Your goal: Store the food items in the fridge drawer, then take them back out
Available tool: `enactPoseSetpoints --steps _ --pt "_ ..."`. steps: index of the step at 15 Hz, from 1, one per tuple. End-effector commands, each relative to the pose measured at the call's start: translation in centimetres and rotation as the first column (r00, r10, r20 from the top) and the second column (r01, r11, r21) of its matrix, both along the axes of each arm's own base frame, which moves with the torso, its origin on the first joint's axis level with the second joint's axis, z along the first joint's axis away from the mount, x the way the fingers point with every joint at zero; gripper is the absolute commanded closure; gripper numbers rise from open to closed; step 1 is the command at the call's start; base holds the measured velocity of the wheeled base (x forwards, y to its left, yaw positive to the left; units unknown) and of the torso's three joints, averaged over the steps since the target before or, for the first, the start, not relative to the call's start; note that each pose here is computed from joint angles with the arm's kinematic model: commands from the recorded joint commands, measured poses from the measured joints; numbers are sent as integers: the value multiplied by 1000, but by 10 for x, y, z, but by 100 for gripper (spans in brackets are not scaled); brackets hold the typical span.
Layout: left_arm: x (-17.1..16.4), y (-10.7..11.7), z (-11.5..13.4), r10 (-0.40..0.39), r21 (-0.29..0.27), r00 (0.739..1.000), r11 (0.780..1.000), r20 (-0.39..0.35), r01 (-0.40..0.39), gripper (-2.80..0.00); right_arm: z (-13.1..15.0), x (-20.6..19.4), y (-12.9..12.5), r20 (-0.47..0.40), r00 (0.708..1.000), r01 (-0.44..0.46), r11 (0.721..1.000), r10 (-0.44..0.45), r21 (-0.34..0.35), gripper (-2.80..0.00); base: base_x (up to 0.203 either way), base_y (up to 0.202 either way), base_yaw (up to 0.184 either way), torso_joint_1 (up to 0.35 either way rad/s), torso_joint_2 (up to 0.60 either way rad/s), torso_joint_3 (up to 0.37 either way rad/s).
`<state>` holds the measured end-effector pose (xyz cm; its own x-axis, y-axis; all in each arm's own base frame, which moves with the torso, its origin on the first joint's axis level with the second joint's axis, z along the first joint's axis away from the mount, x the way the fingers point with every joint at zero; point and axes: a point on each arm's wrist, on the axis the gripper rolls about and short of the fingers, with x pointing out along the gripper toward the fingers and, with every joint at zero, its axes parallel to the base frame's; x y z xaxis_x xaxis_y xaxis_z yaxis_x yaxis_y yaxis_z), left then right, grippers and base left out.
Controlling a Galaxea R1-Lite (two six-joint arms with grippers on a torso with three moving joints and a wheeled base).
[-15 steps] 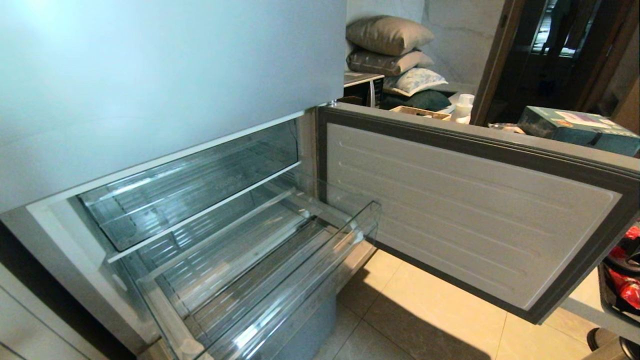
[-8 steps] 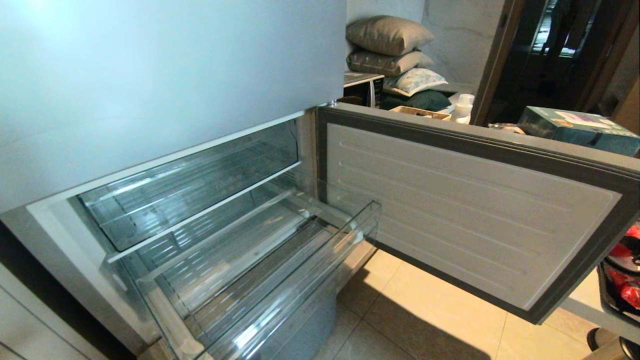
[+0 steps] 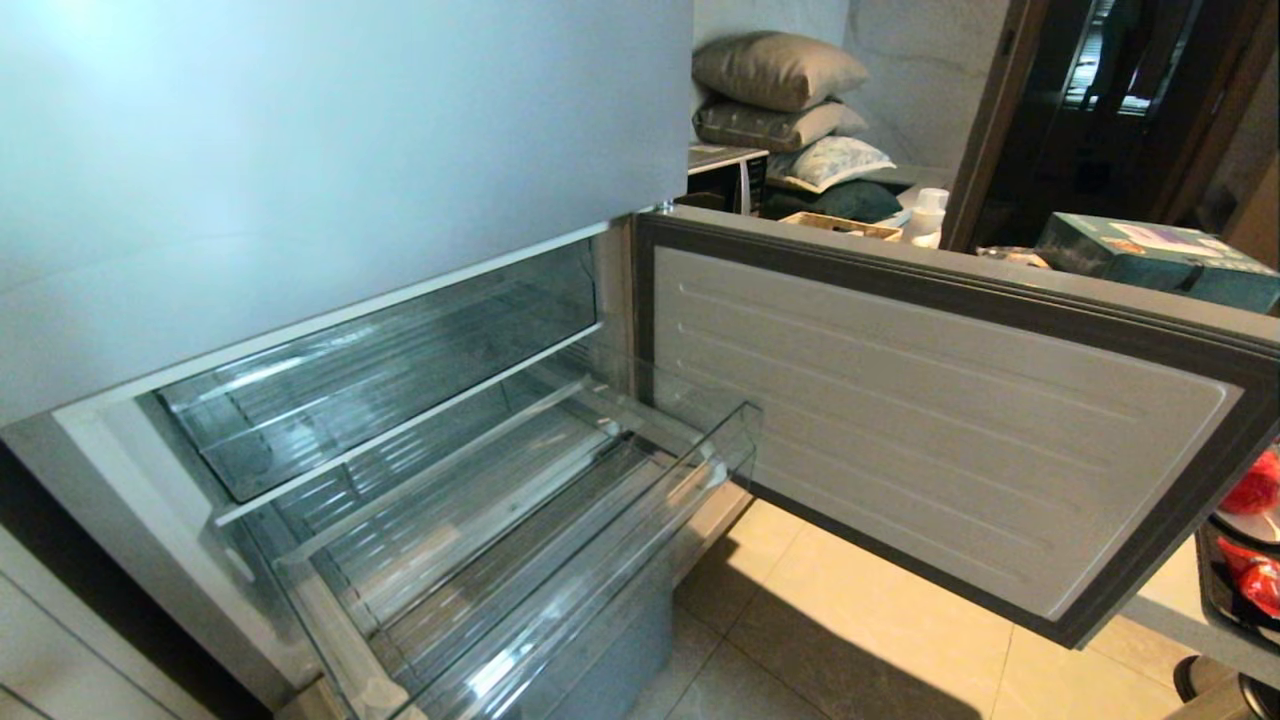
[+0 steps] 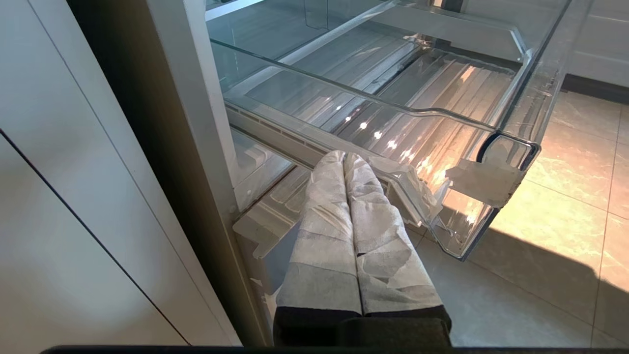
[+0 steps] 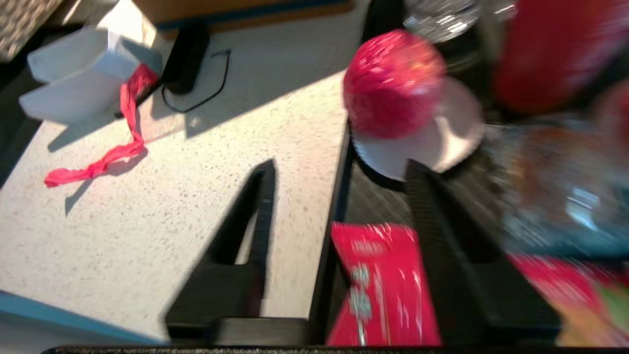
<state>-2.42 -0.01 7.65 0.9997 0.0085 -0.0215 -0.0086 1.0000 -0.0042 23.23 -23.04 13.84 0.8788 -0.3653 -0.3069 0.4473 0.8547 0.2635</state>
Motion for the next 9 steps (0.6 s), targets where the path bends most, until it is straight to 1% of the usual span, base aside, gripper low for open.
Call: enactPoseSetpoints --steps 1,4,6,7,9 --pt "0 0 0 1 0 1000 1000 0 -1 0 45 -40 36 84 994 74 992 -65 -106 0 0 0 0 0 0 0" --pt "0 0 0 2 0 1000 1000 -1 -2 0 62 -80 73 134 983 144 976 -122 -164 0 0 0 0 0 0 0" --pt "0 0 0 1 0 1000 1000 0 -1 0 78 -111 105 209 966 200 952 -152 -233 0 0 0 0 0 0 0" --pt "0 0 0 2 0 1000 1000 0 -2 0 81 -126 120 241 956 231 938 -168 -260 0 0 0 0 0 0 0" --pt "0 0 0 1 0 1000 1000 0 -1 0 82 -147 143 292 937 280 914 -193 -294 0 0 0 0 0 0 0"
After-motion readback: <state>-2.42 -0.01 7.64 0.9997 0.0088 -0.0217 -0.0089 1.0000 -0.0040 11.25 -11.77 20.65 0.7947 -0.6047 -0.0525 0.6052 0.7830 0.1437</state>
